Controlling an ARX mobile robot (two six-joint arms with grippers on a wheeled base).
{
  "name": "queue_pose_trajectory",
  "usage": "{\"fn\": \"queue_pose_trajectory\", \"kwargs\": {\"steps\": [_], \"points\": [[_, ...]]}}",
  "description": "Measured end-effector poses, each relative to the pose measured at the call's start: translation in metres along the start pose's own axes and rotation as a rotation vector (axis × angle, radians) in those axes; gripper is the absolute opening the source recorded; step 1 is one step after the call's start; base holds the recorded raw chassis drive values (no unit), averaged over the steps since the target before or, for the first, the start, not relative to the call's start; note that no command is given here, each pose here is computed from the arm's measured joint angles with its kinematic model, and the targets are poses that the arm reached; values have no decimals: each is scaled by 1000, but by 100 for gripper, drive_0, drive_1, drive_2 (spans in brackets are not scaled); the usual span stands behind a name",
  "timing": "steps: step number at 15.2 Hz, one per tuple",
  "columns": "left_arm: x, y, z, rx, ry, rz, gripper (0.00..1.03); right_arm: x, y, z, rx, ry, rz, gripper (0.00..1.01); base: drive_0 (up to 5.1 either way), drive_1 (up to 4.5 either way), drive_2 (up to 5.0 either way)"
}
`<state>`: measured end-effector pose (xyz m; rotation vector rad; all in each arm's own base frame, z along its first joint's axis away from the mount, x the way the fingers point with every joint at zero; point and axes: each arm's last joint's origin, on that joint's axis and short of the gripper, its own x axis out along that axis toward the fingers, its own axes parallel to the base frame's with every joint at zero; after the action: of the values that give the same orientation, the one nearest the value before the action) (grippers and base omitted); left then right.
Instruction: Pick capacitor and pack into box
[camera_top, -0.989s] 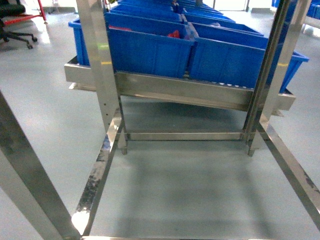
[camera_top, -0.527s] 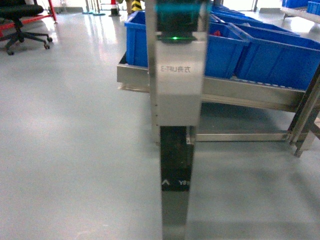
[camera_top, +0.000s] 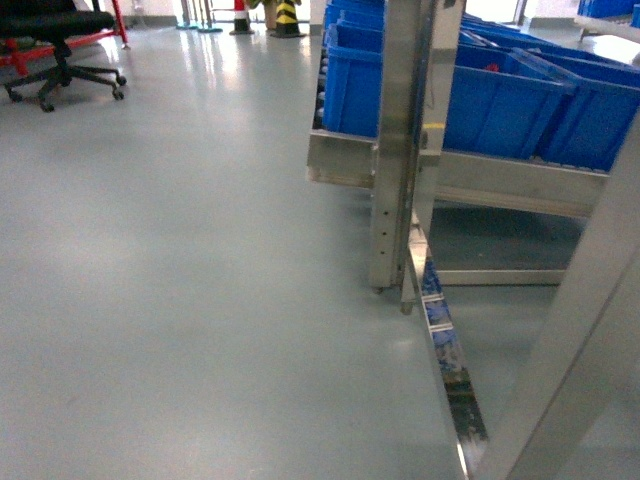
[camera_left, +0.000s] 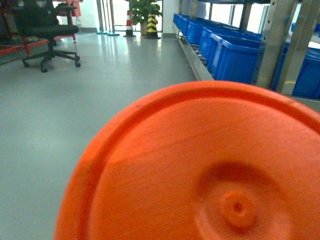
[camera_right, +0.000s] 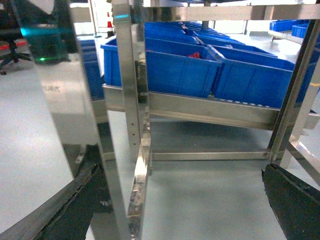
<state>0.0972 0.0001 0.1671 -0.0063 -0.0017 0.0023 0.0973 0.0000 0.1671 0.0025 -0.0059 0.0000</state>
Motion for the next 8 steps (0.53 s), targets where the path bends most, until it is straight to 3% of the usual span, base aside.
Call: {"fn": "queue_pose_trajectory", "kwargs": {"steps": [8], "points": [[0,0,0,0,0,-2,44,0,0,0,0,4,0,98,-497,249,249]]}}
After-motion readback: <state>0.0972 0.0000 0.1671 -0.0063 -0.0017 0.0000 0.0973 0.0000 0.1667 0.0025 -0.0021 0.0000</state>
